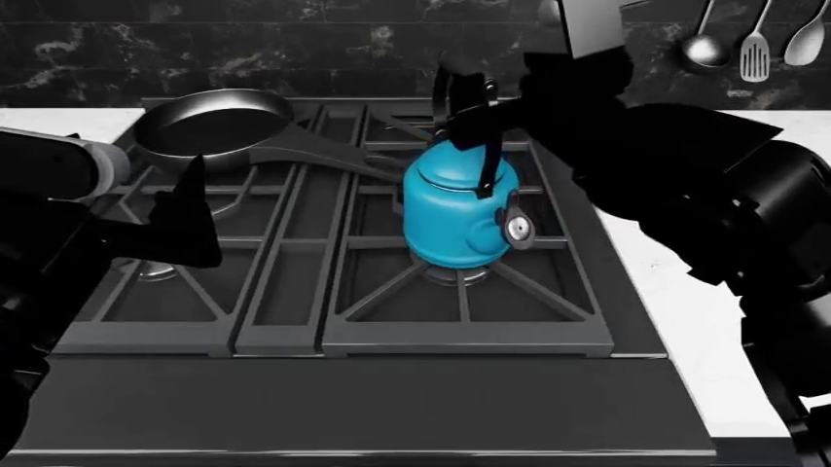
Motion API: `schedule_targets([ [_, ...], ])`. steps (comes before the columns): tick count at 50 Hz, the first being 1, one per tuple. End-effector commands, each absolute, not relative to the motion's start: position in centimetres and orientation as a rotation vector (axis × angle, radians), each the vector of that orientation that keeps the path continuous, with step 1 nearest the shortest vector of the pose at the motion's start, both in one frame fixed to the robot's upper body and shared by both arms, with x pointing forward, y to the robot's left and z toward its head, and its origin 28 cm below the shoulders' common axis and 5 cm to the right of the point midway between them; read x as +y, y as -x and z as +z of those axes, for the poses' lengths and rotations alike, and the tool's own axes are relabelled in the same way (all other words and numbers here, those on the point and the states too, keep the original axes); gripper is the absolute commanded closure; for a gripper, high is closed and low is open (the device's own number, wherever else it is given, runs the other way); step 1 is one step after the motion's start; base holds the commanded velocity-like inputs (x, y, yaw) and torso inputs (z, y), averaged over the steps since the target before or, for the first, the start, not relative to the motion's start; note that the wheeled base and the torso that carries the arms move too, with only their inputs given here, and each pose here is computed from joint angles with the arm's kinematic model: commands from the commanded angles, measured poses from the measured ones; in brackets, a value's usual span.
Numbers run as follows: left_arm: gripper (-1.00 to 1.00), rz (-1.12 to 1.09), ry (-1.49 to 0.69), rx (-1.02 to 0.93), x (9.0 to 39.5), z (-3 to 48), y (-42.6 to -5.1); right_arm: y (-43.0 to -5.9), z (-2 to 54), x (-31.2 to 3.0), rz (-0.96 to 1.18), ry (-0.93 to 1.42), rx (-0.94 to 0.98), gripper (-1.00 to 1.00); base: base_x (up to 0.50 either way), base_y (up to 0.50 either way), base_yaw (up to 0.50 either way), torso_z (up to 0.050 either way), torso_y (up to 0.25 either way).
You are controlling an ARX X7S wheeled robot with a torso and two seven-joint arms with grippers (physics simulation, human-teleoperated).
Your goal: Pick the kettle from the counter and place it on a stove burner. Then turn the burner on.
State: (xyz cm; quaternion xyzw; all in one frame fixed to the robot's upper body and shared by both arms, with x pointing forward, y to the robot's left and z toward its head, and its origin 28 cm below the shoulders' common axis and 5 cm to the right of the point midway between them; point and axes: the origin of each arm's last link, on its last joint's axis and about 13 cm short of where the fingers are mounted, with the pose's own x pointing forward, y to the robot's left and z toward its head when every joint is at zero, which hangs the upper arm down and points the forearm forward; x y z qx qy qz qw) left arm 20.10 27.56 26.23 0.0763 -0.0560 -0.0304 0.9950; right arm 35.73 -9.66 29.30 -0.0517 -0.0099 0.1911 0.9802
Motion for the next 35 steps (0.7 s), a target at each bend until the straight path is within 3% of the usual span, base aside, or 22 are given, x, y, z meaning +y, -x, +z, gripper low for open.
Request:
schedule_targets([
  [1, -1.0, -0.061, -0.152, -0.115, 27.6, 26.3, -20.0, -34.7, 29.9, -9.9, 0.409, 0.071, -0.044, -1.0, 0.0, 0.0, 0.0, 0.0, 0.0],
  [35, -1.0, -0.069, -0.141, -0.138, 27.3, 26.8, -19.6, -29.2, 29.6, -11.0, 0.368, -0.018, -0.154, -1.0, 0.0, 0.0, 0.0, 0.0, 0.0],
])
